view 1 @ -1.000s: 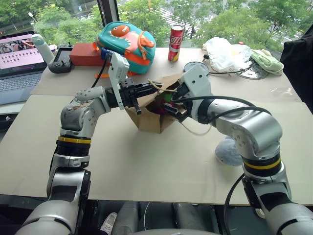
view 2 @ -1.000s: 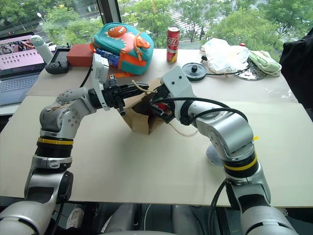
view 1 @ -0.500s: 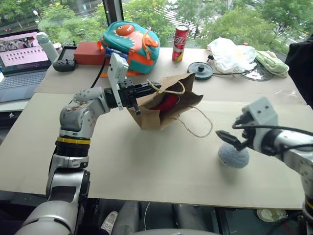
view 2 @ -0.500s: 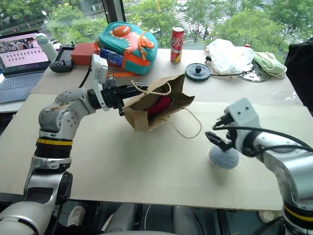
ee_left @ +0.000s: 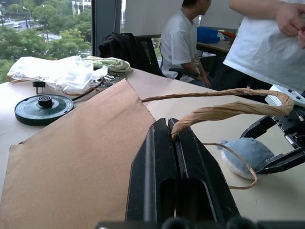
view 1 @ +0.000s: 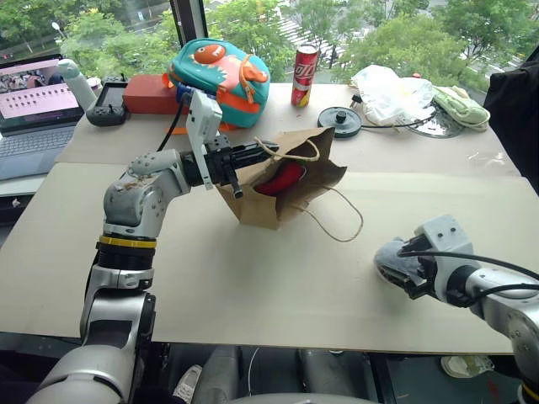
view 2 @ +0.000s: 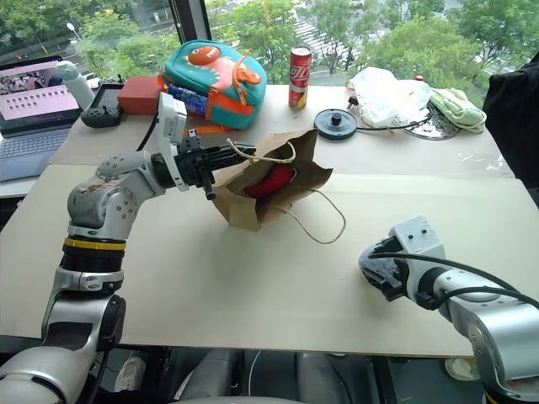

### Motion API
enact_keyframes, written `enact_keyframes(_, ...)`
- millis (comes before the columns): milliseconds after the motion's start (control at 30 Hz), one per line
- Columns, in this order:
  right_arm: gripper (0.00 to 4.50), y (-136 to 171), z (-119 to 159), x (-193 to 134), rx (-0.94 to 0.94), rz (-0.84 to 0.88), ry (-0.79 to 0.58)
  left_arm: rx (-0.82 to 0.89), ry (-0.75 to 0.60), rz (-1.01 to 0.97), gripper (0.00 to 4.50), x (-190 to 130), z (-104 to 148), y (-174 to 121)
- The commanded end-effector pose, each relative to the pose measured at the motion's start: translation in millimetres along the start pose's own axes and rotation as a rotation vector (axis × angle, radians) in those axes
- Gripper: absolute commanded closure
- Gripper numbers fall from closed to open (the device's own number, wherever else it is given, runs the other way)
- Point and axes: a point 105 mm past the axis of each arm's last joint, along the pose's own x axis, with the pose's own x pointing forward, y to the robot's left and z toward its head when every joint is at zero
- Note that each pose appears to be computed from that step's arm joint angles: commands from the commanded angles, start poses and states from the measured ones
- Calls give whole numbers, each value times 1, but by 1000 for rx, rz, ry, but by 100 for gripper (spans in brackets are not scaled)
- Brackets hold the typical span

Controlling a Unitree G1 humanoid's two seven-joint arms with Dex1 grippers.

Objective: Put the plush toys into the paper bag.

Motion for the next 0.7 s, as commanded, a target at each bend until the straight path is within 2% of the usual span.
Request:
enact_keyframes(33, 135, -4, 10, -3, -14, -29, -59, 47, -25, -20, 450, 3, 13, -2)
enact_keyframes(267, 369, 0, 11, -4, -20, -9, -62, 46, -25, -22, 450, 3, 13, -2)
enact_keyframes(400, 369, -11, 37, -12, -20, -55, -170, 45, -24, -24, 450, 3, 13, -2)
enact_keyframes(533, 369, -23, 95, -36, -6, -93, -412, 43, -23, -23, 450, 3, 13, -2)
enact_keyframes(600, 369, -20, 122, -46, -5, -74, -509, 43, -20, -24, 450, 3, 12, -2)
enact_keyframes(700, 369, -3, 138, -47, -35, -6, -534, 42, -21, -23, 450, 4, 13, -2)
